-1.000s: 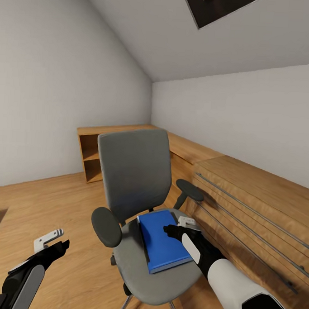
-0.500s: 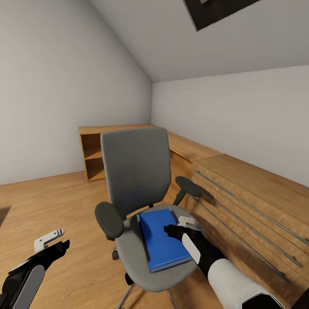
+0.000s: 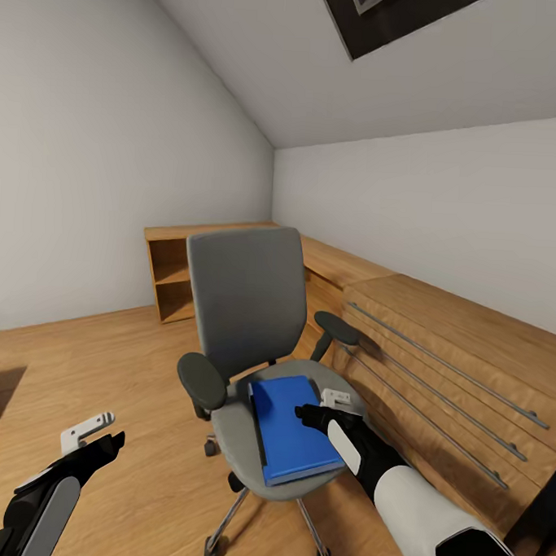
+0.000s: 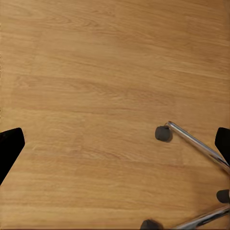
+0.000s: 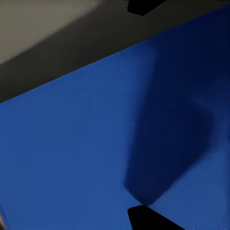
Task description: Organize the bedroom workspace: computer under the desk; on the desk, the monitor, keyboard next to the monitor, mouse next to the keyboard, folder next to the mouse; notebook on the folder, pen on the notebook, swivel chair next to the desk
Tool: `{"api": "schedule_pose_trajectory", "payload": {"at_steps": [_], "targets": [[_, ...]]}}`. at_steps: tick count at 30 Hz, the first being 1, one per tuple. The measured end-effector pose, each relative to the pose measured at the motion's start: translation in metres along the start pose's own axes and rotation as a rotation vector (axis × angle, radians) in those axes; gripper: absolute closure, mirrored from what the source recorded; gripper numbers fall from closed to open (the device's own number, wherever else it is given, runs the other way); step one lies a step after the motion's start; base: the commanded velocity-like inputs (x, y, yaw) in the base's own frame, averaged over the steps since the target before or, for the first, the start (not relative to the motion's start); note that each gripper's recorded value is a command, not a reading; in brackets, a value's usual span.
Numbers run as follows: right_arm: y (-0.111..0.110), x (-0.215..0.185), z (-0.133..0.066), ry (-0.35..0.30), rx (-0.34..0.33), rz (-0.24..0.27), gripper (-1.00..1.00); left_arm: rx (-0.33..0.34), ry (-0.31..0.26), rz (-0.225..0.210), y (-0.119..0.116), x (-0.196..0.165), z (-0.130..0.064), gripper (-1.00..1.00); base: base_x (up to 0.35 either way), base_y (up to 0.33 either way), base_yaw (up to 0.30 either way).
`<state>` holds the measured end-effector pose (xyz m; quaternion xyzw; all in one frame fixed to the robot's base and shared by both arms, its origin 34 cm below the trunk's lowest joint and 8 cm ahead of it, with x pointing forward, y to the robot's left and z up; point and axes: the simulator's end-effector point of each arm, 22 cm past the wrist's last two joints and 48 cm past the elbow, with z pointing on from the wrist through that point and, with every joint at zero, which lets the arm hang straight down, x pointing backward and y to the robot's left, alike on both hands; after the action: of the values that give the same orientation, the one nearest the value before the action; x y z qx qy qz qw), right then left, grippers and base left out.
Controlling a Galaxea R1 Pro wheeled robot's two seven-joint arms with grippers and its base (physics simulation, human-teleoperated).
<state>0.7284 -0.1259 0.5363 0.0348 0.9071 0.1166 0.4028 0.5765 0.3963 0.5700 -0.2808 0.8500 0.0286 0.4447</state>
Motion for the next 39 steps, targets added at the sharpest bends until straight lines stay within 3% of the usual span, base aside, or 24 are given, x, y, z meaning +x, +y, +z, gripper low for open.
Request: {"api": "schedule_pose_trajectory", "payload": {"at_steps": [39], "targets": [[0.0010, -0.0031, -0.0007, -0.007, -0.003, 0.002, -1.00, 0.000, 0.000, 0.000, -0.0005, 0.0003, -0.0002, -1.00, -0.079, -0.007, 0.000]]}}
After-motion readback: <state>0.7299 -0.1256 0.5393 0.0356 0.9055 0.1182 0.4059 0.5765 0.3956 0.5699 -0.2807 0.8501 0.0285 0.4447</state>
